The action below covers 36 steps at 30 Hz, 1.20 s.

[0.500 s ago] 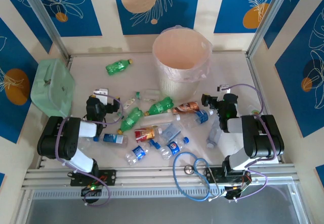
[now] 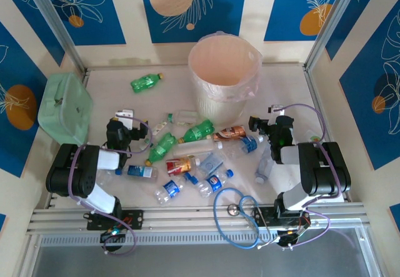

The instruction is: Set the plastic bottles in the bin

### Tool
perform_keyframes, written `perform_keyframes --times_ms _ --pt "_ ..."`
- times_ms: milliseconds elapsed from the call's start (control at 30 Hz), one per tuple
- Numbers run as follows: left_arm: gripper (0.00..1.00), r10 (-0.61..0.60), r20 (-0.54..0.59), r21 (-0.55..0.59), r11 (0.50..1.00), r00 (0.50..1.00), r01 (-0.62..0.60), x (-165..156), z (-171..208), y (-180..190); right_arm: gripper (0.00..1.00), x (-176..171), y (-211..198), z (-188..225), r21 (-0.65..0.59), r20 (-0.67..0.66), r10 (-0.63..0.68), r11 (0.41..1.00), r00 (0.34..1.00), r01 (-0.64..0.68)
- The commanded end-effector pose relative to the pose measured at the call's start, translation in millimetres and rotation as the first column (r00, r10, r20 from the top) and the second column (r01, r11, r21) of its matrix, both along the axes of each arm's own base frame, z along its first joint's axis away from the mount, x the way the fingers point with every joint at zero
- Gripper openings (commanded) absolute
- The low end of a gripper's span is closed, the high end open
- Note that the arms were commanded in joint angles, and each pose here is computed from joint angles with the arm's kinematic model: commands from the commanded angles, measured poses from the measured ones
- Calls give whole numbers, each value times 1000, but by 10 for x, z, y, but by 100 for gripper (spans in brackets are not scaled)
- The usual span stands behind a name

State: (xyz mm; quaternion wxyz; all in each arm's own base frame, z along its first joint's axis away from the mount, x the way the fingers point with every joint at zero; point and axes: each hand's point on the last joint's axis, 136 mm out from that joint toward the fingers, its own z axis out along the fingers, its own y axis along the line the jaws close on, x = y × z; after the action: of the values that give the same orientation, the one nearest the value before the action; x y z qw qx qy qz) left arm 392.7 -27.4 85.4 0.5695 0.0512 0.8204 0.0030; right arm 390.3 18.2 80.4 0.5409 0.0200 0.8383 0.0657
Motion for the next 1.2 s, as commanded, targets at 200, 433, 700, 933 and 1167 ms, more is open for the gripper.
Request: perform_keyframes --times_ms 200,433,700,933,1167 --pt "100 -14 15 7 1000 1000 14 48 53 4 99 65 18 137 -11 46 17 1000 999 -16" --pt "100 -15 18 7 1000 1000 15 49 60 1 99 64 19 136 -11 46 17 1000 999 -17" --pt "100 113 -30 30 993 993 -112 93 414 190 99 128 -183 673 -55 2 -164 985 986 164" --pt "100 273 -4 -198 943 962 -268 157 1773 316 99 -404 -425 1634 432 -220 -403 777 889 459" --pt "100 63 -153 -184 979 986 -91 686 1659 -85 99 -588 -47 1625 288 -438 -342 822 831 491"
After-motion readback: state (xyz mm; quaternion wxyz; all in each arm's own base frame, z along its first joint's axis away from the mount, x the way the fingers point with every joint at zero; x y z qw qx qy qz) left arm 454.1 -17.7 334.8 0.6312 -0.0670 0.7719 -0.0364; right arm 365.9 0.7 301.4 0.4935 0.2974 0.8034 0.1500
